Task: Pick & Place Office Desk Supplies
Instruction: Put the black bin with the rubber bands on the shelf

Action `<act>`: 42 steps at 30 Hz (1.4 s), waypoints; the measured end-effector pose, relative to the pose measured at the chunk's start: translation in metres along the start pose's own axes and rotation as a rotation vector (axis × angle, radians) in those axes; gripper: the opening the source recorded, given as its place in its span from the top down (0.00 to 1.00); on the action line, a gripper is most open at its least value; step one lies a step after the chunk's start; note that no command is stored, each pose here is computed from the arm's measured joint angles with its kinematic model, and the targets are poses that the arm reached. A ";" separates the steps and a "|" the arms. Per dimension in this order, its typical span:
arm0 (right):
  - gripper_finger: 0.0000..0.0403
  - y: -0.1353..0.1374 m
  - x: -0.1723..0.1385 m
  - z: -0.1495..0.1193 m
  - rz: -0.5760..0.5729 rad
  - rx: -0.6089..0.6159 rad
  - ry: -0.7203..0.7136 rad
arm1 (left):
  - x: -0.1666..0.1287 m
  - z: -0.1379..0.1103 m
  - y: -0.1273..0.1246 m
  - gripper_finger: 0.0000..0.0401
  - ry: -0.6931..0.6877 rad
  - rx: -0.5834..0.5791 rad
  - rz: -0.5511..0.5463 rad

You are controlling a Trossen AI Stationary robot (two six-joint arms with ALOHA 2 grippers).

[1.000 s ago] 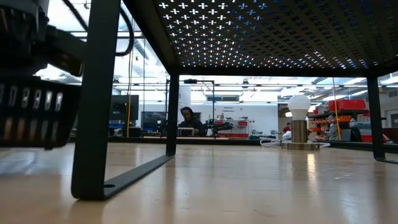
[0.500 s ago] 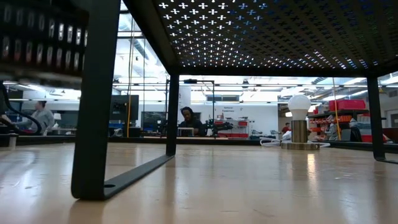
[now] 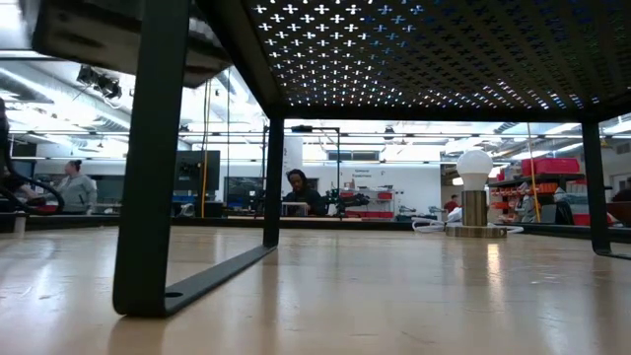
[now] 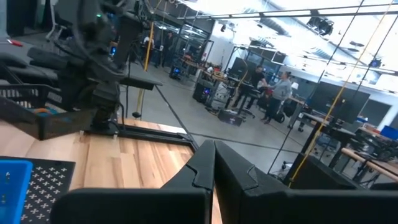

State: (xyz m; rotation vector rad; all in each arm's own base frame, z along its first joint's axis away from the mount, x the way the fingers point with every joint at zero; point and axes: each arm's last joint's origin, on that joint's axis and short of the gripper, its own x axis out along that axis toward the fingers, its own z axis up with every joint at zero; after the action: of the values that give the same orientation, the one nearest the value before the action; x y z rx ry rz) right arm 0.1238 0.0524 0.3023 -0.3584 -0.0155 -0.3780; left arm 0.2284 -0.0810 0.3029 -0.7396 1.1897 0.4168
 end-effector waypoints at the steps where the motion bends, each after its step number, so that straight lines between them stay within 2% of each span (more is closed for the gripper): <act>1: 0.97 0.000 0.000 0.000 0.000 0.002 0.000 | -0.001 0.004 -0.001 0.98 -0.004 -0.004 -0.002; 8: 0.97 0.000 0.000 0.000 0.001 0.002 0.000 | -0.006 0.037 -0.021 0.98 -0.064 -0.004 -0.090; 17: 0.97 0.000 0.000 0.000 0.004 0.024 -0.001 | 0.010 0.070 -0.054 0.98 0.003 0.014 -0.088; 23: 0.97 0.000 0.000 0.000 0.005 0.025 0.001 | 0.021 0.076 -0.066 0.98 0.062 -0.005 -0.064; 33: 0.97 0.000 0.000 0.000 0.009 0.024 -0.001 | 0.042 0.078 -0.070 0.98 0.115 -0.056 -0.021; 42: 0.97 0.000 0.000 0.000 0.014 0.024 -0.003 | 0.047 0.084 -0.073 0.98 0.097 -0.080 -0.054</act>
State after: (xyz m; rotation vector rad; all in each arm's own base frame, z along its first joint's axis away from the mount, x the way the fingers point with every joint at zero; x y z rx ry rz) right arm 0.1239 0.0527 0.3020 -0.3357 -0.0207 -0.3634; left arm 0.3491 -0.0758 0.2957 -0.8671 1.2461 0.3885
